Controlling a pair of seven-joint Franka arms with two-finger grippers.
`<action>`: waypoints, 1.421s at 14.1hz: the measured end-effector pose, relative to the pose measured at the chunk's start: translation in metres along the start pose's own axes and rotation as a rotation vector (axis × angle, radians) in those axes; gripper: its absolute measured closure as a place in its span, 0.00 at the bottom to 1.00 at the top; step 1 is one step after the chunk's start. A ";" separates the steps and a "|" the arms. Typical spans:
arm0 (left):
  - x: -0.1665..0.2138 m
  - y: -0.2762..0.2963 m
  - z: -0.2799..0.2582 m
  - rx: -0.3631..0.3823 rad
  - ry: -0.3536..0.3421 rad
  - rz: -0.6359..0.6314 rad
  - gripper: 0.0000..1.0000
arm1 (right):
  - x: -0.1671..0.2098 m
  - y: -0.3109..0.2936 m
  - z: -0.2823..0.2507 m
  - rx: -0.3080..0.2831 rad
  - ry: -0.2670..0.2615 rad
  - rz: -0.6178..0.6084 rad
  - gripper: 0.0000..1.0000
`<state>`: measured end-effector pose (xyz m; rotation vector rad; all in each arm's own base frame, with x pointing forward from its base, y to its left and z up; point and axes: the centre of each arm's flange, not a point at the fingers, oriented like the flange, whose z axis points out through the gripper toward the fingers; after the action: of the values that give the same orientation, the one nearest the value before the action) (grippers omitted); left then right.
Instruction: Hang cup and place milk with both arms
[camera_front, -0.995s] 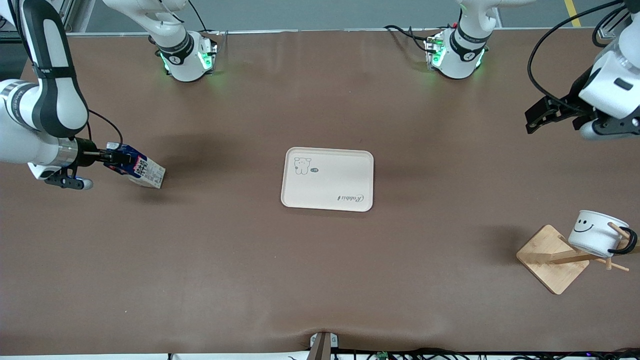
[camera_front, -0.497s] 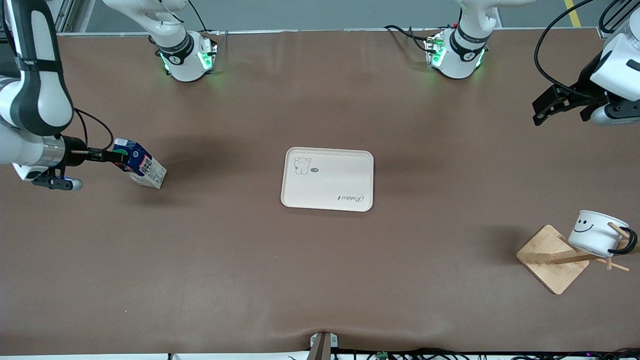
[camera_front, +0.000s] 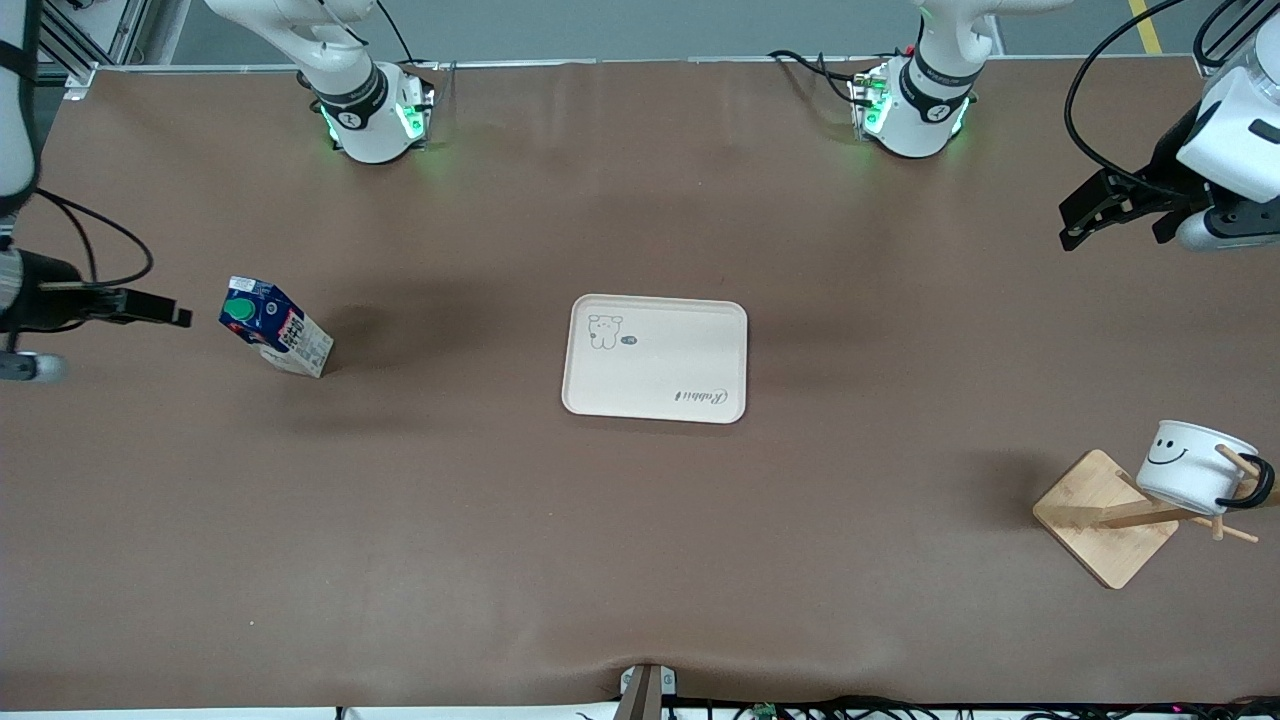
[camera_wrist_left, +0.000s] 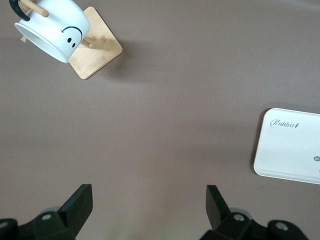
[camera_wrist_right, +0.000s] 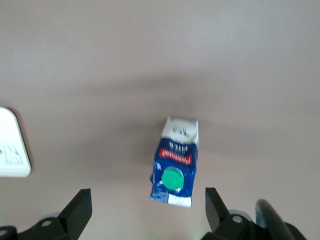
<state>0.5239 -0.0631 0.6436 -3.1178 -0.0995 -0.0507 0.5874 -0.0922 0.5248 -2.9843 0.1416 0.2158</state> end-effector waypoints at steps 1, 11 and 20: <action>0.000 0.000 0.000 -0.001 0.001 0.000 0.00 | 0.003 -0.003 -0.021 -0.006 0.023 -0.007 0.00; 0.002 -0.015 -0.006 -0.012 0.018 -0.027 0.00 | -0.052 -0.011 -0.136 -0.079 0.080 -0.019 0.00; 0.003 -0.017 -0.005 -0.014 0.016 0.011 0.00 | -0.090 -0.002 -0.111 -0.121 0.058 -0.014 0.00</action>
<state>0.5252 -0.0460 0.6490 -3.1315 -0.0819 -0.0758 0.5135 -0.1000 0.6469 -3.1123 0.1180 0.1412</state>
